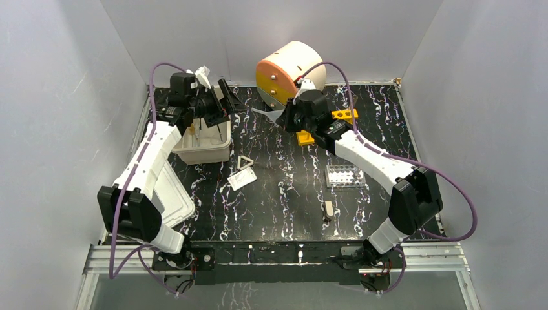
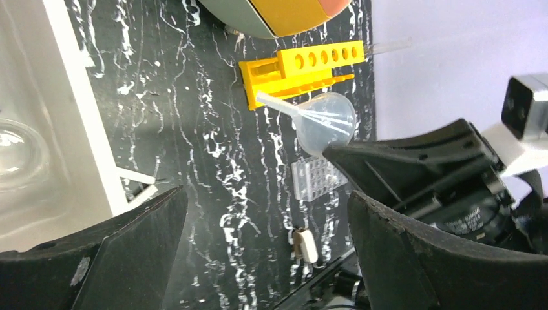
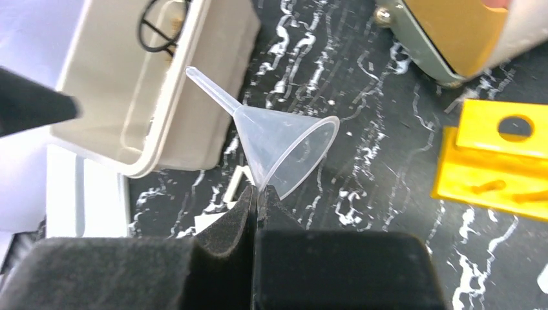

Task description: Organize the chemistry lab equipment

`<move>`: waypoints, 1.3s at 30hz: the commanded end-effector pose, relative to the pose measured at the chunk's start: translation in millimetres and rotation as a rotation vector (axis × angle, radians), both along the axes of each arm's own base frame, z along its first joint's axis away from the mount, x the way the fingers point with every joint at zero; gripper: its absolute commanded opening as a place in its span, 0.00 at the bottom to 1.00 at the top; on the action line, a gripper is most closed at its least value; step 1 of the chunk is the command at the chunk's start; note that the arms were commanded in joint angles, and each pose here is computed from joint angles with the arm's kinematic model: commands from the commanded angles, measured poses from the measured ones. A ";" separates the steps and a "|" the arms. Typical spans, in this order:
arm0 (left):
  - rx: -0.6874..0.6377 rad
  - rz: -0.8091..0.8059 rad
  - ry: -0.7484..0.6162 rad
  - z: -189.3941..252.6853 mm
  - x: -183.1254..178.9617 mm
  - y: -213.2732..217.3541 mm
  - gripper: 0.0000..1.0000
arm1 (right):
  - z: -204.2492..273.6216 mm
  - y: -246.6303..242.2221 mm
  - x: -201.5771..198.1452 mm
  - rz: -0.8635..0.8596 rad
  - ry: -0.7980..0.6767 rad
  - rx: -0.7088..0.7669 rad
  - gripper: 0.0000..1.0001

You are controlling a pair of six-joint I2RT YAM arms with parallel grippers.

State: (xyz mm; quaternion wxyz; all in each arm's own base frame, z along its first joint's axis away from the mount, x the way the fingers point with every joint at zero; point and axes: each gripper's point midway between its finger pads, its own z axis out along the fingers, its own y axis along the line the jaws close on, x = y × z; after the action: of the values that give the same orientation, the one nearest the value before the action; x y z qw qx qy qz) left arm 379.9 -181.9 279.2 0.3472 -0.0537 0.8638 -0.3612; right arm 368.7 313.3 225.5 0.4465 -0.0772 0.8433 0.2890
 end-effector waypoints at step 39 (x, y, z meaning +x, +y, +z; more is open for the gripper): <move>-0.083 0.115 0.023 2.5 21.4 1.1 0.00 | 88.7 48.1 -23.3 0.257 -0.033 0.358 0.64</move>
State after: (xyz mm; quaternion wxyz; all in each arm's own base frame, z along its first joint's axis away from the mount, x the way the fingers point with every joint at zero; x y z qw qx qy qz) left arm 404.3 -202.5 271.3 0.3213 -0.1514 0.8226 -0.4440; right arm 340.9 365.5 274.7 0.3788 -0.0957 0.7879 0.4760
